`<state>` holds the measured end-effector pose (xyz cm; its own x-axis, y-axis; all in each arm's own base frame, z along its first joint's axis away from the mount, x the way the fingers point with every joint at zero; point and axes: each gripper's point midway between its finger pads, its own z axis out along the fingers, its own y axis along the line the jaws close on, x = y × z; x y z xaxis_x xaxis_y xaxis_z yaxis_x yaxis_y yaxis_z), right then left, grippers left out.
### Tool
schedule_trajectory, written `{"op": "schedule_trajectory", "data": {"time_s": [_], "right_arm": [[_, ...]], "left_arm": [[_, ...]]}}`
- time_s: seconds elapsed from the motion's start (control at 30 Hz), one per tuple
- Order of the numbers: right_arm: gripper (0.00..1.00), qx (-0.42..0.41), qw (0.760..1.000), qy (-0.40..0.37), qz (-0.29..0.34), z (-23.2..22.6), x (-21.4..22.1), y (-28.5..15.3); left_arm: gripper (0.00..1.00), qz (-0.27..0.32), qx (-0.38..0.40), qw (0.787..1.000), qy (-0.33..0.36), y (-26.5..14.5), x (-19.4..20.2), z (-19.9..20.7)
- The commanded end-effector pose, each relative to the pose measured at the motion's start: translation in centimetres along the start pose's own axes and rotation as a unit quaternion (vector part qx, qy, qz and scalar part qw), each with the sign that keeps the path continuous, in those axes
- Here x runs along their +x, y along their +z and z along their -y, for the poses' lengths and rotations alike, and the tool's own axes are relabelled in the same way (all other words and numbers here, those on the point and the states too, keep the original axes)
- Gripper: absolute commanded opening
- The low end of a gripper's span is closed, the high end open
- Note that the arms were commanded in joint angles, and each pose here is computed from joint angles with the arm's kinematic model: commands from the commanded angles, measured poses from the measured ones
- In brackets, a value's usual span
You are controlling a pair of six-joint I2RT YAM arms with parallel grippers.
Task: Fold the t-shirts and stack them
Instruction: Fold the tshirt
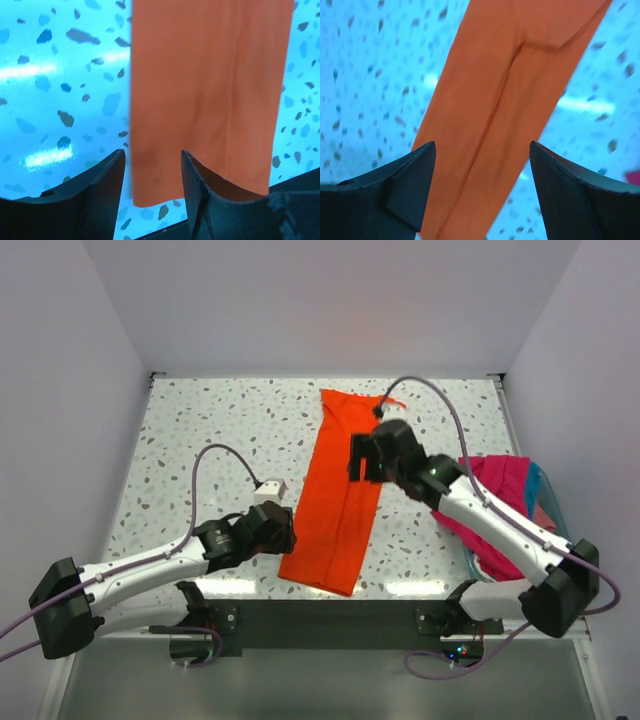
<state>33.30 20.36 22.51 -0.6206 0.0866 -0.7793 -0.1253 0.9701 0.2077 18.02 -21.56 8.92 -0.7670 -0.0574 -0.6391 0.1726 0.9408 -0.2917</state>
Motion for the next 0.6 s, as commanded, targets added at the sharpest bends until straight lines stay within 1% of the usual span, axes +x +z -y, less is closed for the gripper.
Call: {"op": "schedule_trajectory", "data": {"time_s": [0.0,0.07,0.1,0.17,0.2,0.23,0.33,0.4,0.57], "right_arm": [[0.78,0.005,0.991,0.023,-0.133,0.0,12.6,-1.2],[0.76,-0.009,0.987,0.035,-0.156,0.3,15.4,-3.3],[0.75,-0.001,0.982,0.043,-0.186,1.0,18.6,-4.0],[0.73,-0.018,0.977,0.057,-0.204,1.1,20.8,-5.2],[0.72,-0.009,0.972,0.07,-0.225,1.7,23.0,-5.6],[0.72,-0.024,0.97,0.08,-0.229,1.3,23.6,-5.9],[0.69,-0.033,0.963,0.099,-0.247,0.8,25.7,-6.3],[0.69,-0.037,0.961,0.105,-0.254,0.3,26.8,-6.7],[0.69,-0.049,0.96,0.121,-0.248,-1.0,27.9,-6.8]], "left_arm": [[0.53,-0.018,-0.011,1.0,-0.015,-0.8,1.5,-1.4],[0.52,-0.033,-0.011,0.999,-0.013,-0.8,2.4,-1.8],[0.52,-0.039,-0.011,0.999,-0.011,-0.7,2.8,-1.9],[0.52,-0.049,-0.005,0.999,-0.007,-0.6,3.5,-2.0],[0.52,-0.06,0.0,0.998,-0.003,-0.4,4.2,-2.0],[0.52,-0.062,0.003,0.998,-0.005,-0.2,4.4,-1.9],[0.52,-0.084,0.011,0.996,0.005,0.4,5.5,-1.7],[0.52,-0.095,0.013,0.995,0.009,0.6,6.3,-1.8],[0.52,-0.092,0.022,0.995,0.014,0.9,6.4,-1.7]]}}
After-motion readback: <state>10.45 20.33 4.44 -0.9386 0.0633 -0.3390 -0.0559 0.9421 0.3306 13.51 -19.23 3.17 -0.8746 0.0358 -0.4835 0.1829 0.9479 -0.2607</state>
